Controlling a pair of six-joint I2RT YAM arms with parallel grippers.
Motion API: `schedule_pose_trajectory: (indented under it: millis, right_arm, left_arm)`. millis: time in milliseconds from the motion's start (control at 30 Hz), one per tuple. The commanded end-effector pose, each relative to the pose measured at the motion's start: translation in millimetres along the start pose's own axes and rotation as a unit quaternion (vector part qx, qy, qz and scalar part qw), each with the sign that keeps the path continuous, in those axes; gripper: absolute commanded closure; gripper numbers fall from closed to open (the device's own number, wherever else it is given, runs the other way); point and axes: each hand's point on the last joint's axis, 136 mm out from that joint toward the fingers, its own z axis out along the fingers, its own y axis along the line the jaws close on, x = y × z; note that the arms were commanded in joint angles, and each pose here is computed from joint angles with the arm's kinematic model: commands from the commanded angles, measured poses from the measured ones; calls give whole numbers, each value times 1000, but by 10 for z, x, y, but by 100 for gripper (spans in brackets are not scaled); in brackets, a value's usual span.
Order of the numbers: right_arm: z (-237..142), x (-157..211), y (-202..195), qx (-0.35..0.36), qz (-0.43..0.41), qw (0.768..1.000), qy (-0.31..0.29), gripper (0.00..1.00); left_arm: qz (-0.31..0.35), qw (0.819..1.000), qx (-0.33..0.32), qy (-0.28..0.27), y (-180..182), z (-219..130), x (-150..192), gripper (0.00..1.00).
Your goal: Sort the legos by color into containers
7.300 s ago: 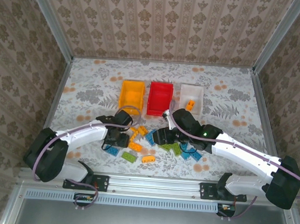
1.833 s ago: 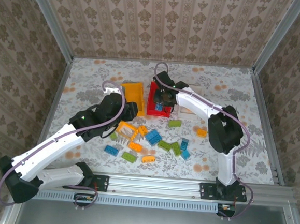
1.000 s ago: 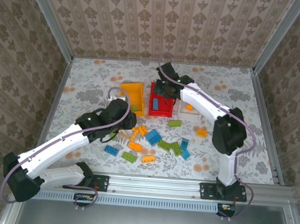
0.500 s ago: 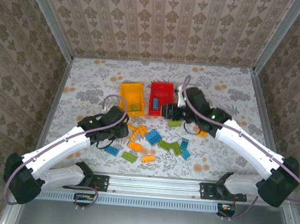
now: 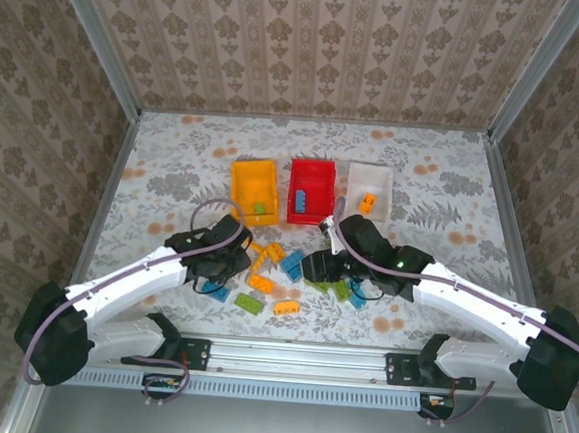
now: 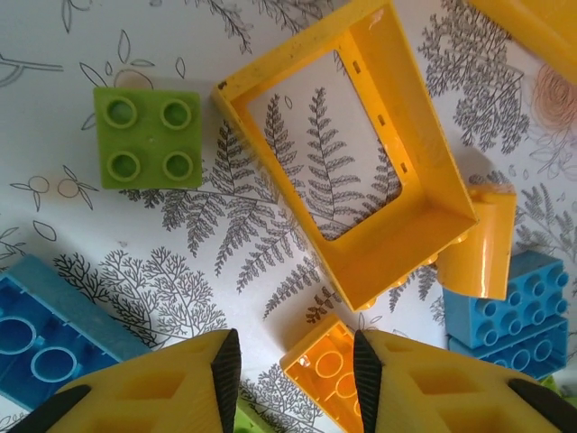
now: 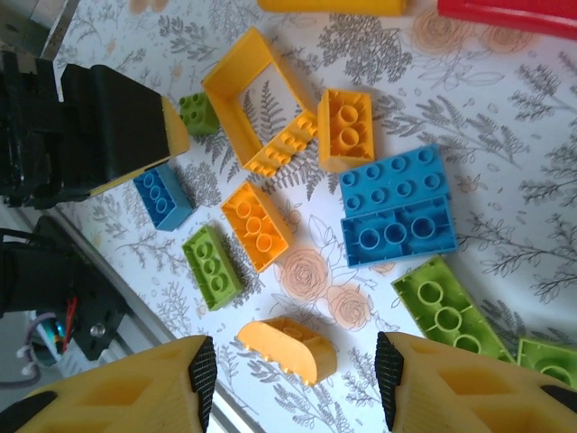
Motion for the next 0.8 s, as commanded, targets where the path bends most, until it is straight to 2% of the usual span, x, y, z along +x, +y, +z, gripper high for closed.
schedule_pose_trajectory:
  millis: [0, 200, 333, 500, 767]
  right_arm:
    - [98, -120, 159, 14, -50, 999, 3, 47]
    - [713, -223, 366, 8, -119, 991, 62, 45]
    - [1107, -325, 392, 23, -165, 981, 97, 46]
    - [1488, -420, 280, 66, -208, 967, 131, 47]
    - [1856, -496, 110, 116, -235, 952, 156, 53]
  left_arm:
    - [-40, 999, 13, -22, 60, -147, -42, 57]
    - [-71, 996, 13, -59, 431, -390, -64, 57]
    - [-94, 991, 35, -85, 615, -573, -120, 57]
    - [-94, 985, 84, -119, 661, -767, -220, 48]
    - [-85, 982, 105, -130, 614, -892, -269, 47]
